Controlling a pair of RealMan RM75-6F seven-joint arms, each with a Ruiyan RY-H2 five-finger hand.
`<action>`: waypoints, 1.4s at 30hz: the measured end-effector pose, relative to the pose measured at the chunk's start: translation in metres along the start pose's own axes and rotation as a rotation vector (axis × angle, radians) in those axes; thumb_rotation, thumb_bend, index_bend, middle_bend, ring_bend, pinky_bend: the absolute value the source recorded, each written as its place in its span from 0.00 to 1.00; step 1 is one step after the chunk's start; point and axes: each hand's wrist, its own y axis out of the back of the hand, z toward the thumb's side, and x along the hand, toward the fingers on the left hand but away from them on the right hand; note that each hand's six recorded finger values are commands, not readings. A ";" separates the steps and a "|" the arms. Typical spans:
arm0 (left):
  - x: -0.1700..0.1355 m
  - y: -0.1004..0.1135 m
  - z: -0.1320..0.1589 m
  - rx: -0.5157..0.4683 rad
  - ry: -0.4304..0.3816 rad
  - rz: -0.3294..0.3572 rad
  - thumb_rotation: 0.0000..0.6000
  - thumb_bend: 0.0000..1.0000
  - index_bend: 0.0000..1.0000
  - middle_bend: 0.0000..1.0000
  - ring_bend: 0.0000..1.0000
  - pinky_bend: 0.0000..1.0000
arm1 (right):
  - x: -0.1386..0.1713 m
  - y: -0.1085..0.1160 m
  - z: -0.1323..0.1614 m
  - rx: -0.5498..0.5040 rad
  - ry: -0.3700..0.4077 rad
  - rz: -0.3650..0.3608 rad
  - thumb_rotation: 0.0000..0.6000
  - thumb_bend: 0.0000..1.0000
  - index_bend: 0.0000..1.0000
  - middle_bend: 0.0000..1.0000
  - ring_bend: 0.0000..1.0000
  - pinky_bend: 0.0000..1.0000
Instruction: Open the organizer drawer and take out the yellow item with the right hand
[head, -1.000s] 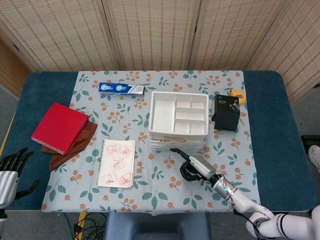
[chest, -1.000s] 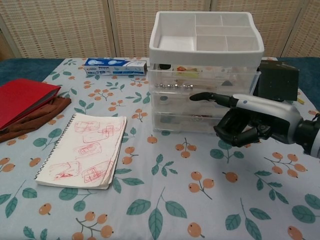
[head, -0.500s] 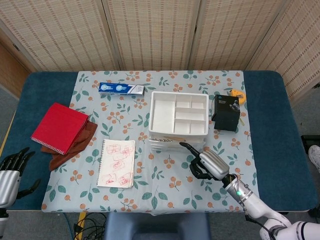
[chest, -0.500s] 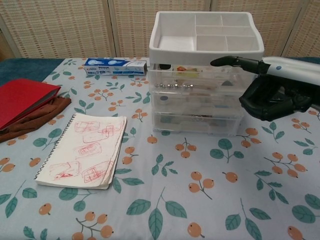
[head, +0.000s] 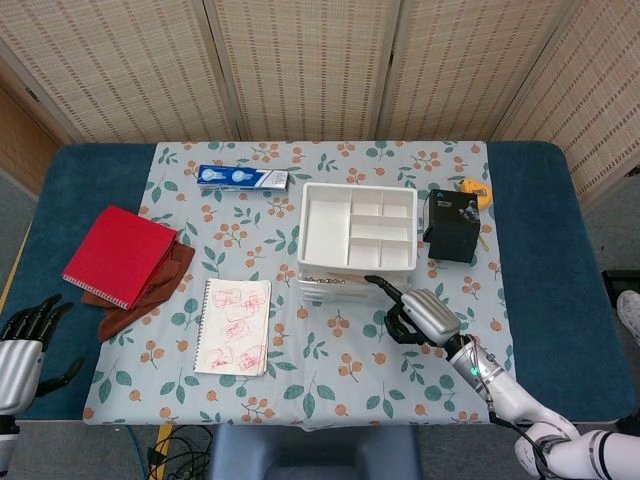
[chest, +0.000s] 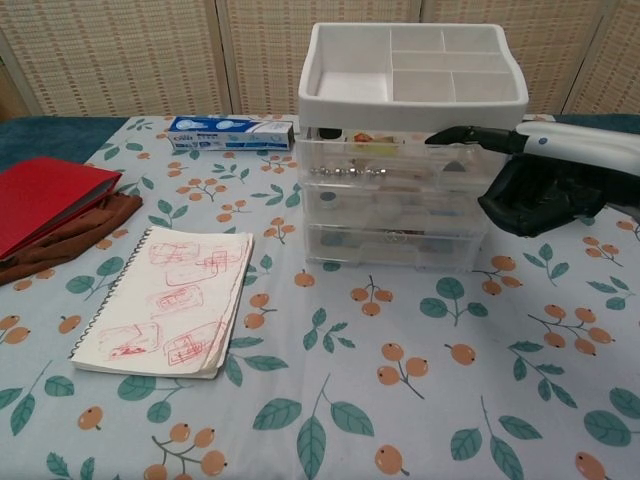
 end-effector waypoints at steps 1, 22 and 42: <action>0.000 0.000 0.000 0.000 0.000 0.000 1.00 0.25 0.15 0.12 0.15 0.15 | 0.000 0.000 0.000 0.003 -0.001 0.002 1.00 0.65 0.07 0.87 0.94 0.93; 0.007 -0.004 0.010 0.005 -0.028 -0.006 1.00 0.25 0.15 0.12 0.15 0.15 | 0.042 -0.011 0.005 -0.012 0.023 0.068 1.00 0.65 0.18 0.87 0.94 0.93; 0.008 -0.003 0.013 0.005 -0.039 -0.004 1.00 0.25 0.15 0.12 0.15 0.15 | 0.079 0.000 0.008 0.027 0.021 0.098 1.00 0.47 0.03 0.87 0.94 0.93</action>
